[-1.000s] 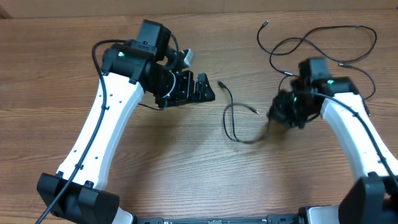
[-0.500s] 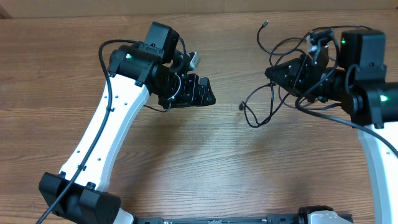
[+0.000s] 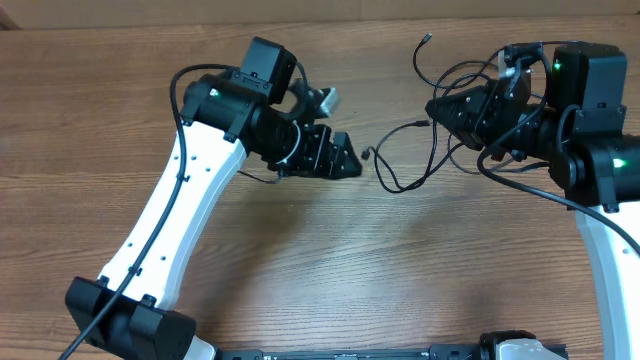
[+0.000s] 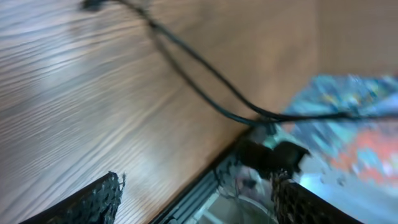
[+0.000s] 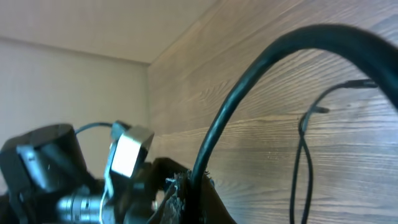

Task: Untangle cables
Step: 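Lift the cable loop with the right gripper toward the upper right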

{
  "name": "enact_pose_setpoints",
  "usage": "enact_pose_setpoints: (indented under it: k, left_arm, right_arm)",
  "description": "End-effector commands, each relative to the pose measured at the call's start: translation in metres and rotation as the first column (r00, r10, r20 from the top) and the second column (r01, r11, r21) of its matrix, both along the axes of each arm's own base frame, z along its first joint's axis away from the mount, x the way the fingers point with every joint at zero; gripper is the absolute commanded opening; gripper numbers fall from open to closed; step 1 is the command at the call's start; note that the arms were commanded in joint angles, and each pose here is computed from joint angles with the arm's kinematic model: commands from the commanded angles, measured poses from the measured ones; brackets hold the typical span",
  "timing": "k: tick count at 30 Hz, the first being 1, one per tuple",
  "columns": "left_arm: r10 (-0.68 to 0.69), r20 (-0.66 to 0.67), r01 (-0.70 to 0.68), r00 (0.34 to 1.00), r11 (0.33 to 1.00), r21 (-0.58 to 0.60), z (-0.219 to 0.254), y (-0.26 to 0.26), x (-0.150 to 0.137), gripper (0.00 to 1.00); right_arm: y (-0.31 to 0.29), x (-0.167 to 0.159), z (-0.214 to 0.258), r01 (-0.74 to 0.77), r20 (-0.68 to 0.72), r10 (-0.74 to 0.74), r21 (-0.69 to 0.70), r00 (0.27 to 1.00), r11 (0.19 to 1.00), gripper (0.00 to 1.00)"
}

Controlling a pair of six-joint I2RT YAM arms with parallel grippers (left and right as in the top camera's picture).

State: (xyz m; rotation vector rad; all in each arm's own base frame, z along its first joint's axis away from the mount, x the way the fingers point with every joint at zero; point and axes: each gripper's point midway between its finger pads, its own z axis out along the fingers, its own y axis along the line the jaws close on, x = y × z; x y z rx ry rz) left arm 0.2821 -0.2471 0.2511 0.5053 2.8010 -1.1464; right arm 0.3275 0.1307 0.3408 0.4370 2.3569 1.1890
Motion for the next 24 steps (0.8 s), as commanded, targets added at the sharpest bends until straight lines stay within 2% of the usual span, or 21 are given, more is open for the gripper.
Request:
enact_pose_setpoints:
  k: [1, 6, 15, 20, 24]
  left_arm:
    - [-0.193, 0.123, 0.213, 0.973, 0.962, -0.173, 0.034, -0.026, -0.025, 0.82]
    - [-0.251, 0.195, 0.285, 0.948, 0.942, -0.175, 0.037, -0.047, -0.032, 0.82]
    - [-0.315, 0.331, 0.366, 0.889, 0.925, -0.102, 0.034, -0.080, -0.039, 0.81]
    - [-0.257, 0.384, 0.285, 0.887, 0.958, -0.017, 0.028, -0.086, -0.023, 0.79]
    - [-0.191, 0.409, 0.214, 0.892, 0.977, -0.012, 0.031, -0.091, -0.010, 0.79]
  right_arm:
    - [-0.003, 0.007, 0.005, 0.058, -0.014, -0.058, 0.006, 0.998, 0.998, 0.04]
    - [-0.003, 0.008, 0.002, 0.084, -0.057, -0.083, 0.029, 0.995, 0.996, 0.04]
    - [-0.009, 0.012, -0.001, 0.138, -0.081, -0.136, 0.021, 0.987, 0.990, 0.04]
    - [-0.009, 0.011, -0.001, 0.161, -0.111, -0.156, 0.041, 0.982, 0.986, 0.04]
    - [-0.009, 0.011, -0.002, 0.161, -0.115, -0.155, 0.040, 0.981, 0.986, 0.04]
